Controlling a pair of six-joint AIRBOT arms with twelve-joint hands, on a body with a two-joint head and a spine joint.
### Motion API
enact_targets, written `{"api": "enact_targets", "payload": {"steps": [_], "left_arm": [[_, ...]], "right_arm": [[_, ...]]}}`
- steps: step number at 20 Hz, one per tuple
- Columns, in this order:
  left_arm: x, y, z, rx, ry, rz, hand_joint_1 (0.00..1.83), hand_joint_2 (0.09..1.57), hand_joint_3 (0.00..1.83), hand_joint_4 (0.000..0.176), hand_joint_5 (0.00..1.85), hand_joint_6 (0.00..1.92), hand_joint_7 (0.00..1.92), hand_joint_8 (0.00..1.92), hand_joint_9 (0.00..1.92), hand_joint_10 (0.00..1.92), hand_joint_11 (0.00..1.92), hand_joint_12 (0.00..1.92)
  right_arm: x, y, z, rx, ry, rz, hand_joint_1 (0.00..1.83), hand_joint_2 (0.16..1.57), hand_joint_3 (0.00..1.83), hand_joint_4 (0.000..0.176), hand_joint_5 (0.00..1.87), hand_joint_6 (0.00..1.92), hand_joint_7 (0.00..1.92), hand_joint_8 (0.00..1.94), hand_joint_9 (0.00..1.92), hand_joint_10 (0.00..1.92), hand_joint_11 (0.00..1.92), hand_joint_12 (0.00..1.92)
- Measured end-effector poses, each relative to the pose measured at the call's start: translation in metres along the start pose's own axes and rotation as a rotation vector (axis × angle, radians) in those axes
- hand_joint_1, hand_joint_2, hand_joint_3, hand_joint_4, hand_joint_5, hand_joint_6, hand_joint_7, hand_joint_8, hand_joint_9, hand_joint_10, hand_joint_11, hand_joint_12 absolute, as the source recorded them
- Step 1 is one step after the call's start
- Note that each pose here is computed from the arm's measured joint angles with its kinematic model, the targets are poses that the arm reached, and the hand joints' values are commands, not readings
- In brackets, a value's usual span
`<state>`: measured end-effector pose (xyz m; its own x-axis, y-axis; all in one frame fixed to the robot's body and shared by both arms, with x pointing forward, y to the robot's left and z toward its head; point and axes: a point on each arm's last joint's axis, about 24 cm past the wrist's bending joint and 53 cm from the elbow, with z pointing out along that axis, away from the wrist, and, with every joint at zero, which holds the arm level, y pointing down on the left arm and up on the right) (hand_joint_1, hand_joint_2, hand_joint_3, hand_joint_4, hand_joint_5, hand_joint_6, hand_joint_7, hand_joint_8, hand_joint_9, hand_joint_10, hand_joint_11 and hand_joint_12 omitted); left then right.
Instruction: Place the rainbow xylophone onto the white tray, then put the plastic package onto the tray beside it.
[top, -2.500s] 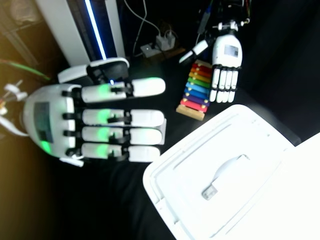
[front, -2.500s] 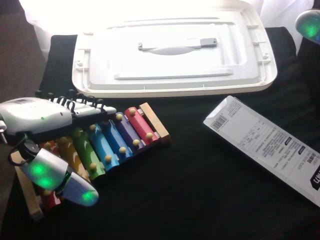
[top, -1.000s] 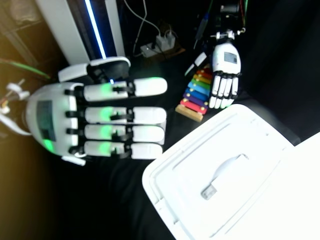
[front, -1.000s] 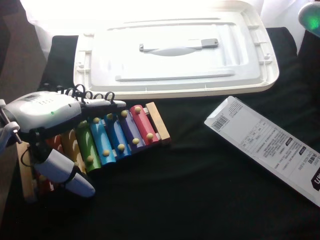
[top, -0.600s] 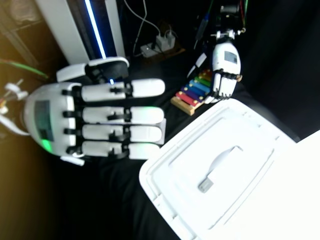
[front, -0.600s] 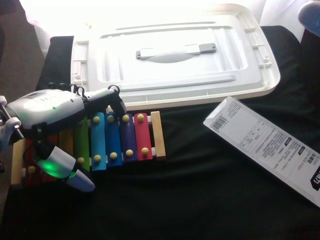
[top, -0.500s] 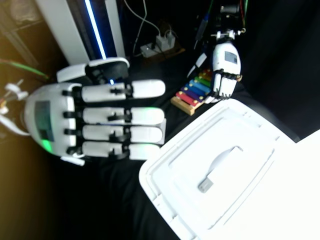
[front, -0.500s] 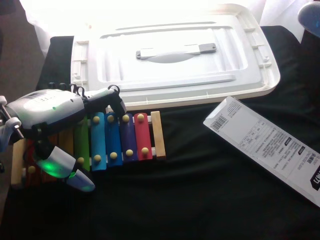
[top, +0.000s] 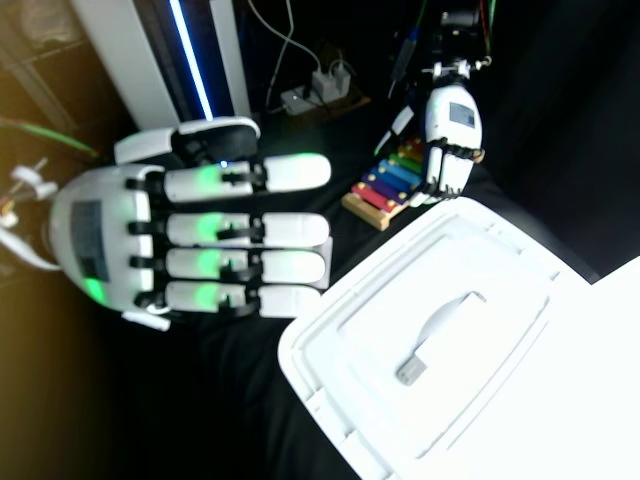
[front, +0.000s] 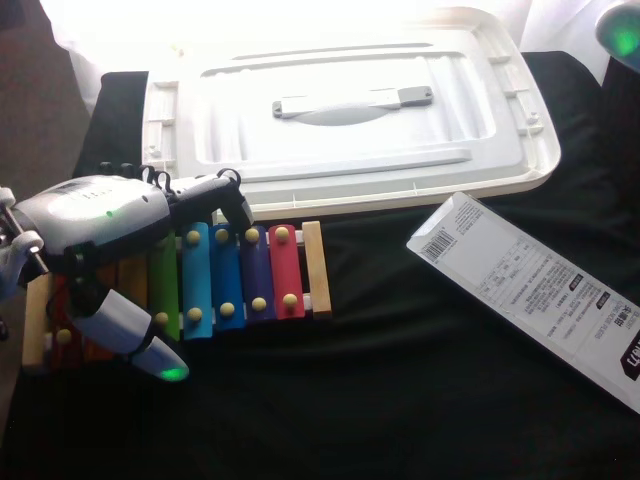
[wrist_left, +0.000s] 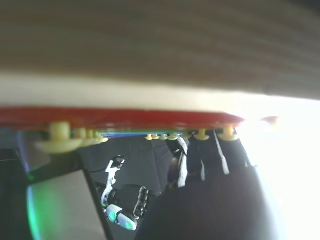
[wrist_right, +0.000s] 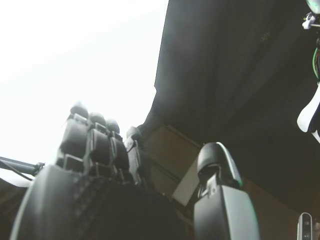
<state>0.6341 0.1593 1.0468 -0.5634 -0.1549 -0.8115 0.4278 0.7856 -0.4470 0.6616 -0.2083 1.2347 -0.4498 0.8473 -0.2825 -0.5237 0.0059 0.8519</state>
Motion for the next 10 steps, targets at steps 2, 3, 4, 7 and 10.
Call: {"api": "enact_targets", "payload": {"steps": [2, 3, 4, 7, 10], "left_arm": [[-0.004, 0.0, 0.002, -0.005, -0.005, 0.011, 1.61, 1.18, 0.0, 0.119, 0.0, 1.41, 0.18, 1.57, 0.66, 1.56, 0.71, 1.85], [-0.01, 0.001, 0.005, -0.016, -0.015, 0.028, 1.61, 1.17, 0.0, 0.097, 0.0, 1.34, 0.19, 1.57, 0.68, 1.54, 0.72, 1.83], [-0.015, 0.001, 0.007, -0.02, -0.02, 0.036, 1.61, 1.19, 0.0, 0.103, 0.0, 1.28, 0.16, 1.55, 0.66, 1.56, 0.65, 1.82], [-0.03, 0.002, 0.013, -0.04, -0.037, 0.053, 1.6, 1.17, 0.0, 0.077, 0.0, 1.26, 0.21, 1.41, 0.69, 1.5, 0.57, 1.67], [-0.043, 0.003, 0.016, -0.056, -0.056, 0.092, 1.45, 1.14, 0.0, 0.094, 0.0, 1.31, 0.11, 1.39, 0.38, 1.51, 0.35, 1.6]], "right_arm": [[0.0, 0.0, 0.0, 0.0, 0.0, 0.0, 0.4, 1.13, 0.0, 0.065, 0.08, 0.0, 0.0, 0.0, 0.0, 0.0, 0.0, 0.0], [0.0, 0.0, 0.0, 0.0, 0.001, 0.0, 0.41, 1.11, 0.0, 0.074, 0.09, 0.0, 0.0, 0.0, 0.0, 0.0, 0.0, 0.0], [0.0, 0.0, 0.0, 0.0, 0.001, 0.0, 0.41, 1.1, 0.0, 0.07, 0.09, 0.0, 0.0, 0.0, 0.0, 0.0, 0.0, 0.0], [0.0, 0.0, 0.0, 0.0, 0.0, 0.0, 0.4, 1.07, 0.0, 0.075, 0.08, 0.0, 0.0, 0.0, 0.0, 0.0, 0.0, 0.0], [0.0, 0.0, 0.0, 0.0, 0.001, 0.0, 0.41, 1.09, 0.0, 0.078, 0.09, 0.0, 0.0, 0.0, 0.0, 0.0, 0.0, 0.0]]}}
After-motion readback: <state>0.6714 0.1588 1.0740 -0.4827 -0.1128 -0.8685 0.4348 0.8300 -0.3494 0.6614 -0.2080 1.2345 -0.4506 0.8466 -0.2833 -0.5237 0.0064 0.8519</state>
